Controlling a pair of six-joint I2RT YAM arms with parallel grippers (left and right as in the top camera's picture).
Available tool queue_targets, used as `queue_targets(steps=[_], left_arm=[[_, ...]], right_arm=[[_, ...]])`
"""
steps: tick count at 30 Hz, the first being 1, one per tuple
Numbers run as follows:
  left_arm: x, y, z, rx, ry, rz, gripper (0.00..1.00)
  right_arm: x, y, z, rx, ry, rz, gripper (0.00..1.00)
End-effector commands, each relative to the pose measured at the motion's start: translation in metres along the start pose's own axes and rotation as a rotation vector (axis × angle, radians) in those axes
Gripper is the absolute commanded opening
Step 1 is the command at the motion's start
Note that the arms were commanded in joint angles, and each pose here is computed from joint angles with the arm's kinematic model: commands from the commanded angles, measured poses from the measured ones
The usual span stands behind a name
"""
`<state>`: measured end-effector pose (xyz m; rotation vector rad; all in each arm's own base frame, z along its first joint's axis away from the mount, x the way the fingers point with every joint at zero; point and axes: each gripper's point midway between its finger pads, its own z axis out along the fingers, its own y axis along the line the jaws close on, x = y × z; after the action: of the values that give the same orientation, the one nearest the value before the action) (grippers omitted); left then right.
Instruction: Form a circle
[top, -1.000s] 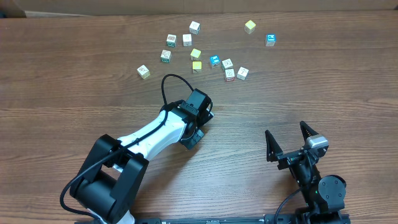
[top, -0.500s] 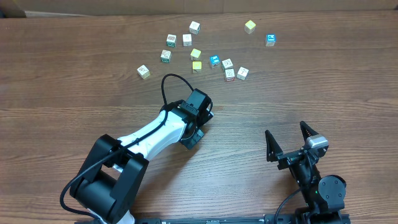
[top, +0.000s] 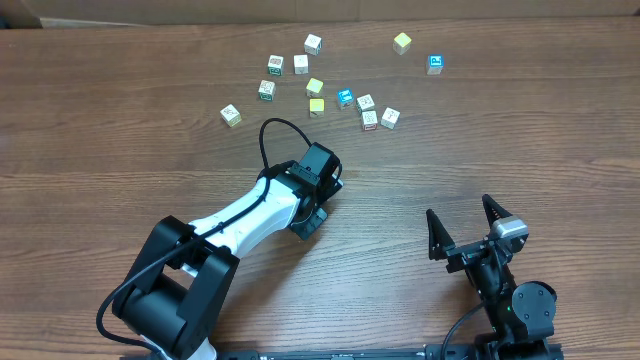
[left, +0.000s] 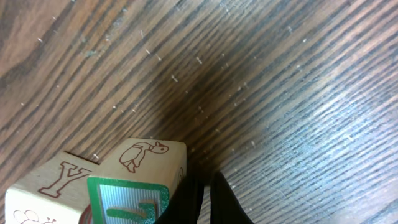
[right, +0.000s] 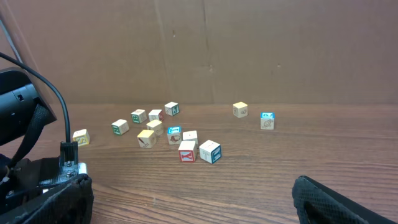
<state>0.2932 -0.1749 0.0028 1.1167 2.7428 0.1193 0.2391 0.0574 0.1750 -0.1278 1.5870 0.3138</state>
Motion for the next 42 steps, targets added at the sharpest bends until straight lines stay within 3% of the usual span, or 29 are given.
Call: queue_targets(steps=[1, 14, 24, 34, 42], left_arm=[[-0.004, 0.002, 0.002, -0.024, -0.004, 0.018, 0.04], [-0.004, 0.002, 0.002, -0.021, -0.002, 0.023, 0.04], [-0.01, -0.02, -0.011, 0.068, -0.01, 0.079, 0.04], [-0.065, -0.006, -0.036, 0.039, -0.18, -0.079, 0.04], [-0.062, 0.011, -0.034, -0.055, -0.17, -0.172, 0.04]], right_arm=[[0.002, -0.002, 0.0, 0.007, -0.003, -0.005, 1.0], [0.002, -0.002, 0.0, 0.007, -0.003, -0.005, 1.0], [0.002, -0.002, 0.0, 0.007, -0.003, -0.005, 1.0], [0.002, -0.002, 0.0, 0.007, -0.003, -0.005, 1.0], [0.002, -0.002, 0.0, 0.007, -0.003, -0.005, 1.0]])
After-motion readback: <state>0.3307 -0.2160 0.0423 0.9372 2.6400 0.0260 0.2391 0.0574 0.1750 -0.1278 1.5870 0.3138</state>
